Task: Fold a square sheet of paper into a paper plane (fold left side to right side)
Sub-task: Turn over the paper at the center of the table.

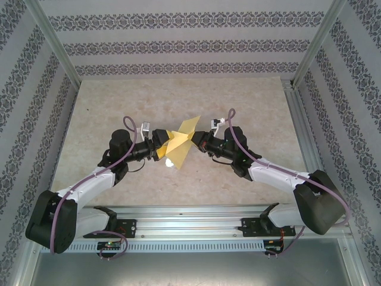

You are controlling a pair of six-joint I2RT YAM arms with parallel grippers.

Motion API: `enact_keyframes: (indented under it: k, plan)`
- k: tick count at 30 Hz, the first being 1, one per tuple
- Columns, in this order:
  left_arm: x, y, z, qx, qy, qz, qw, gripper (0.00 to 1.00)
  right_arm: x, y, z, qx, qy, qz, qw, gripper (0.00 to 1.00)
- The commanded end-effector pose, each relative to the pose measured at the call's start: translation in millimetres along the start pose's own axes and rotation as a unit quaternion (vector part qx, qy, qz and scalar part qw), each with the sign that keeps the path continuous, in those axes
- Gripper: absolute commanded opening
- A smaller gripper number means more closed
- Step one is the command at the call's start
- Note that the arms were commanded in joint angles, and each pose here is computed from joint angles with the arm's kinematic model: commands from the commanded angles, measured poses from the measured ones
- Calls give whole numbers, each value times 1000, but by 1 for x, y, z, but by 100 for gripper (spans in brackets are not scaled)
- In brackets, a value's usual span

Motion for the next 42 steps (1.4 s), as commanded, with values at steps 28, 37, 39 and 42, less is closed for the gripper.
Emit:
enact_keyframes:
  k: [28,37,39,42]
  plan:
    - [-9,-29,-1,-20,15,31,999,37,-5,5,9,8,15,-15,1000,2]
    - [-4,-20,1,-79,16,-48,996,4,8,0,3,21,2,12,1000,22]
    - [0,-17,2,-129,15,-104,986,0,19,-5,-2,30,-8,30,999,24]
    - [3,-18,3,-216,21,-196,956,0,44,-24,-12,49,-25,90,994,29]
Point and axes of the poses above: each hand's point on the last joint's axis, 136 mm out from that joint toward the fingers, its own x axis back along the fingers, its own y axis along the line the jaws close on, z = x × y, the point moved 4 cm from there along x, back along the fingers
